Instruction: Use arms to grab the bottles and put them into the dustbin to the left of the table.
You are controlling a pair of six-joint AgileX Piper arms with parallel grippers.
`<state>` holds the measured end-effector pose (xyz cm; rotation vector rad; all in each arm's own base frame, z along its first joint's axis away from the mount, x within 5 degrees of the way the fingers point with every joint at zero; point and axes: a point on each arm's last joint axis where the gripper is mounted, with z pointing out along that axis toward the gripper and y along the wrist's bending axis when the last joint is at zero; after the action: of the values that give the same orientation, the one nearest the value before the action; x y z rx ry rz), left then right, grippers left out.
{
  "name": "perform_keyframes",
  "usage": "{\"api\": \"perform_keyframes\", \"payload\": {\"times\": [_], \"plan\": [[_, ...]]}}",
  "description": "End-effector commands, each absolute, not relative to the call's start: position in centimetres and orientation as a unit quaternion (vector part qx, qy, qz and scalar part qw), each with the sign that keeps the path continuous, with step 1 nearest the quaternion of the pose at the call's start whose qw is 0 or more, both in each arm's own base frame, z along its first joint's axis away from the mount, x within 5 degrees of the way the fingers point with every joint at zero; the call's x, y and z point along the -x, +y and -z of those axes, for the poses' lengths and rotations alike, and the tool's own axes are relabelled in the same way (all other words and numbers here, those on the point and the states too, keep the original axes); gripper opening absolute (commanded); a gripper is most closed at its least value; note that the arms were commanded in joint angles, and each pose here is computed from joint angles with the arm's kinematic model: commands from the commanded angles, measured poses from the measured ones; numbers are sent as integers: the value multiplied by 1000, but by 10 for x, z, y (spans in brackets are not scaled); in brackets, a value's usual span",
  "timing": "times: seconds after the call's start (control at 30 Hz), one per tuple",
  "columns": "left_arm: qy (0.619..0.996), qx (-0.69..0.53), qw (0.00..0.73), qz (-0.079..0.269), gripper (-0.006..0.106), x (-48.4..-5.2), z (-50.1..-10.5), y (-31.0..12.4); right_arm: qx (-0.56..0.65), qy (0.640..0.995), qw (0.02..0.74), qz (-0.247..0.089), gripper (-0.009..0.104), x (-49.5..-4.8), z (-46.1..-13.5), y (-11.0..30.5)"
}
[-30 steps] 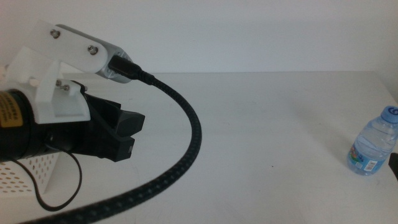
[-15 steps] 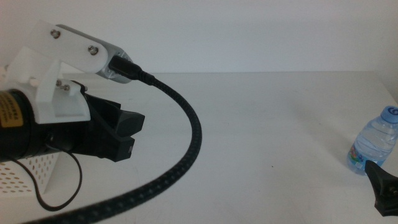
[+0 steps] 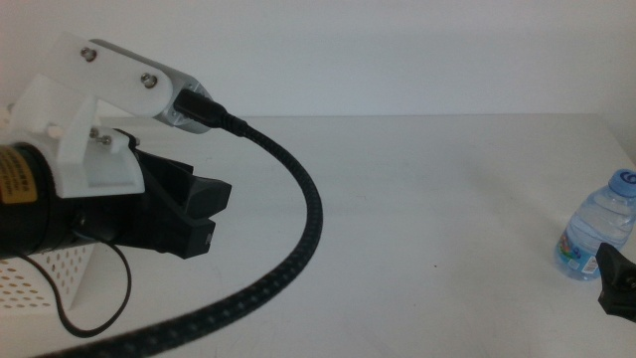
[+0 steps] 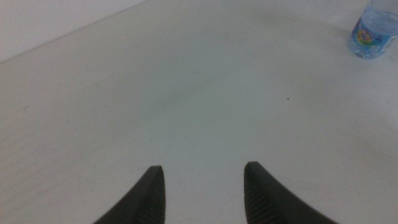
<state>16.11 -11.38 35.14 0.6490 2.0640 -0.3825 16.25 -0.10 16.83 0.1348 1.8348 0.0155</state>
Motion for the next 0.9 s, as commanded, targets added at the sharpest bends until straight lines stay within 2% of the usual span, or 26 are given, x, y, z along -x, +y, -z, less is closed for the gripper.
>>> {"api": "perform_keyframes", "payload": {"times": [0.0, 0.27, 0.5, 0.63, 0.7, 0.87], "plan": [[812, -251, 498, 173, 40, -161, -368, -114, -55, 762, 645, 2, 74, -169, -178, -2], [812, -251, 498, 173, 40, -161, -368, -114, -54, 772, 634, 5, 74, -173, -171, -2], [812, -251, 498, 173, 40, -161, -368, -114, -48, 760, 648, 10, 74, -178, -169, -2], [812, -251, 498, 173, 40, -161, -368, -114, -25, 740, 672, 6, 74, -183, -171, 1], [812, -251, 498, 173, 40, -161, -368, -114, -20, 731, 682, 5, 75, -188, -173, 2], [812, -251, 498, 173, 40, -161, -368, -114, -18, 739, 674, 7, 82, -200, -168, 3]]}}
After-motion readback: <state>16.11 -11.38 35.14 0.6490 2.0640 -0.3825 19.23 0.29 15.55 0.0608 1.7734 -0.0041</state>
